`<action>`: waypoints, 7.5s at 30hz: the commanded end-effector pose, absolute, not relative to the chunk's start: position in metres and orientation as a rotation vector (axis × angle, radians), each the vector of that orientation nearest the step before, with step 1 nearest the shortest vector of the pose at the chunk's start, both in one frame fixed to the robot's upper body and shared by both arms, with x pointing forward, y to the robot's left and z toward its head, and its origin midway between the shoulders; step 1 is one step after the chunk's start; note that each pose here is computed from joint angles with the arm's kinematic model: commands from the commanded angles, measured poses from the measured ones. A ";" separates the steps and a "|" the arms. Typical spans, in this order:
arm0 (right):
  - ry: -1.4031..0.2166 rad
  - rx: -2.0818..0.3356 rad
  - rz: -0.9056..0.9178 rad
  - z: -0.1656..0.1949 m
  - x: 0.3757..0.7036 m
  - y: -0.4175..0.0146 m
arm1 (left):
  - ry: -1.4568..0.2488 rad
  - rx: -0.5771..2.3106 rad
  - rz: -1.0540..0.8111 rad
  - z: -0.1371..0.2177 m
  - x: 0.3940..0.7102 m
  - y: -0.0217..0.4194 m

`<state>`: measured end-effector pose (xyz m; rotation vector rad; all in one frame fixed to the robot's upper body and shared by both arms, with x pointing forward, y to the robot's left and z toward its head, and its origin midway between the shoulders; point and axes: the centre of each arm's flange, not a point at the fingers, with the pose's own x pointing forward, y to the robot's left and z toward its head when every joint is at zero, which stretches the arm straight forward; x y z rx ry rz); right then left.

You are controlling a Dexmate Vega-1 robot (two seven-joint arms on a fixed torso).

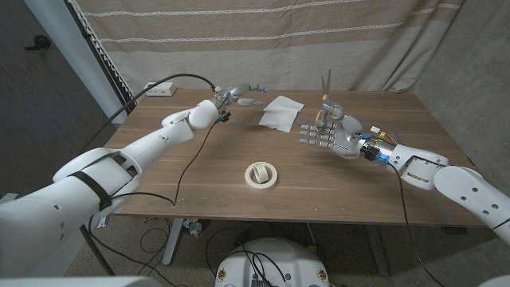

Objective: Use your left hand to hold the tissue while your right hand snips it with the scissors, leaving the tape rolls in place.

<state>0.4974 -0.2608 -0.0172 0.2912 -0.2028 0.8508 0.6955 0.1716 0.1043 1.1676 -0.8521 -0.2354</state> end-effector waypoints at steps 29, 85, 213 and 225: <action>-0.183 0.278 0.847 -0.011 0.496 -0.262 | -0.939 1.475 -0.118 0.106 0.691 0.153; -0.170 0.305 0.820 -0.020 0.488 -0.266 | -1.047 1.867 0.048 0.091 0.687 0.121; -0.170 0.292 0.791 -0.008 0.487 -0.269 | -0.818 2.019 -0.227 0.046 0.736 0.056; -0.170 0.290 0.783 -0.008 0.485 -0.270 | -0.799 2.034 -0.266 0.034 0.735 0.055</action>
